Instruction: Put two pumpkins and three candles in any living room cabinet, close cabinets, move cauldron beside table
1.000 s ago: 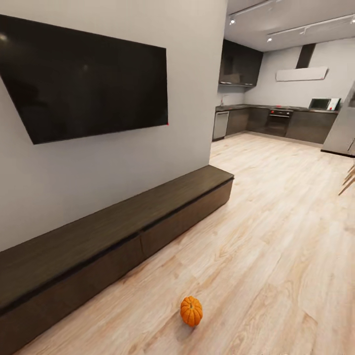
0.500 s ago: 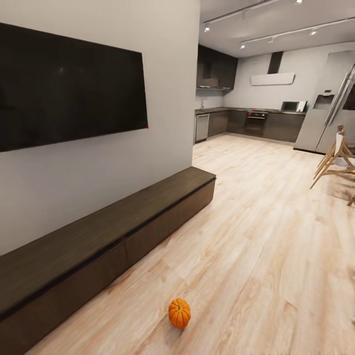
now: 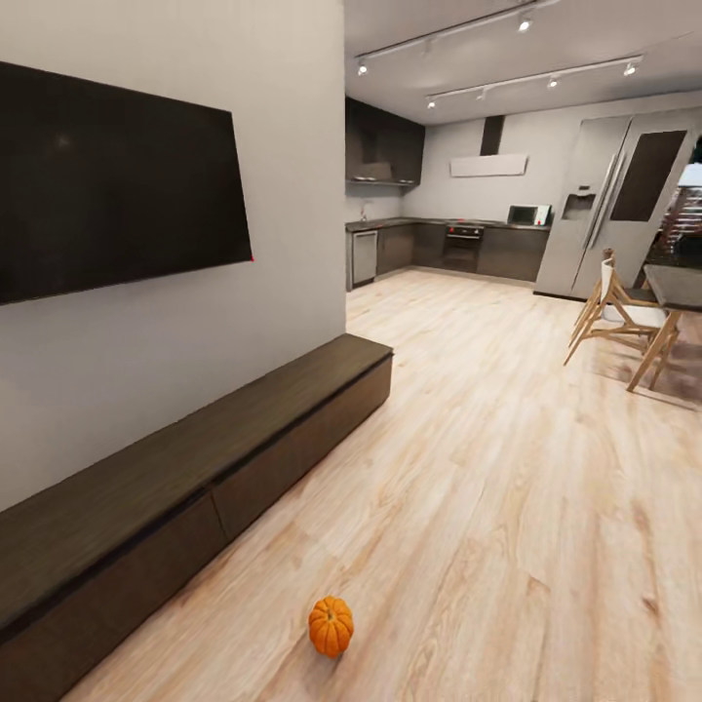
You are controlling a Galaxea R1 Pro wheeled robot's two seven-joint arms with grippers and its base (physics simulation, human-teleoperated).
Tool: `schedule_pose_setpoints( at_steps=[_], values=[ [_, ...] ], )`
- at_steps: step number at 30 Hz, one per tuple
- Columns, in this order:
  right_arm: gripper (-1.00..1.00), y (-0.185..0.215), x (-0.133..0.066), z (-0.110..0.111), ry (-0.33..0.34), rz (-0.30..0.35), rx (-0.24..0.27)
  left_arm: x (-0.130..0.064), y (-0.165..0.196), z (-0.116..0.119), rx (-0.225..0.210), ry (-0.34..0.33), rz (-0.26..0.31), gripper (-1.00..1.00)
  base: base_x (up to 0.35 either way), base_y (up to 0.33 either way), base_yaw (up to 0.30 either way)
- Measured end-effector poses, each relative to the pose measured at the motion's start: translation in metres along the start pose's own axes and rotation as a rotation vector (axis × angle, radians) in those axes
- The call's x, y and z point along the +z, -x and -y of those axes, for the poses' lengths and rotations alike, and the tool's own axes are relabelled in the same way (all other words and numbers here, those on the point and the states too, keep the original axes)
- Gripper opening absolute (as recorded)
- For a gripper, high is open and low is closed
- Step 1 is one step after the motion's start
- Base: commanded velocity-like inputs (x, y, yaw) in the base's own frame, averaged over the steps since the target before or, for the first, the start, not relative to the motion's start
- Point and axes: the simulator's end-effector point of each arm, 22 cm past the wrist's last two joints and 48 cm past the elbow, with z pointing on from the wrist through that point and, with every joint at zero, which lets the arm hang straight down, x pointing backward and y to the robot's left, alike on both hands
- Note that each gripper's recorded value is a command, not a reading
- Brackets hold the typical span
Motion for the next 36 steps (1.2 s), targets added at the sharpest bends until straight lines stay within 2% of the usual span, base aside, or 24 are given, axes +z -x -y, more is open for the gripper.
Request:
schedule_pose_setpoints(
  at_steps=[5, 29, 36],
  values=[
    [1.00, 0.002, -0.001, -0.001, 0.002, 0.005, 0.000, -0.001, 0.005, -0.003, -0.001, 0.002, 0.009, 1.00, 0.000, 0.000, -0.244],
    [1.00, 0.013, -0.004, -0.004, 0.010, 0.031, -0.002, -0.005, 0.010, 0.010, -0.010, -0.030, 0.027, 1.00, 0.000, 0.000, -0.245],
    [1.00, 0.014, -0.005, -0.004, 0.007, 0.030, 0.000, -0.005, 0.011, 0.010, -0.010, -0.031, 0.029, 1.00, 0.000, 0.000, -0.079]
  ],
)
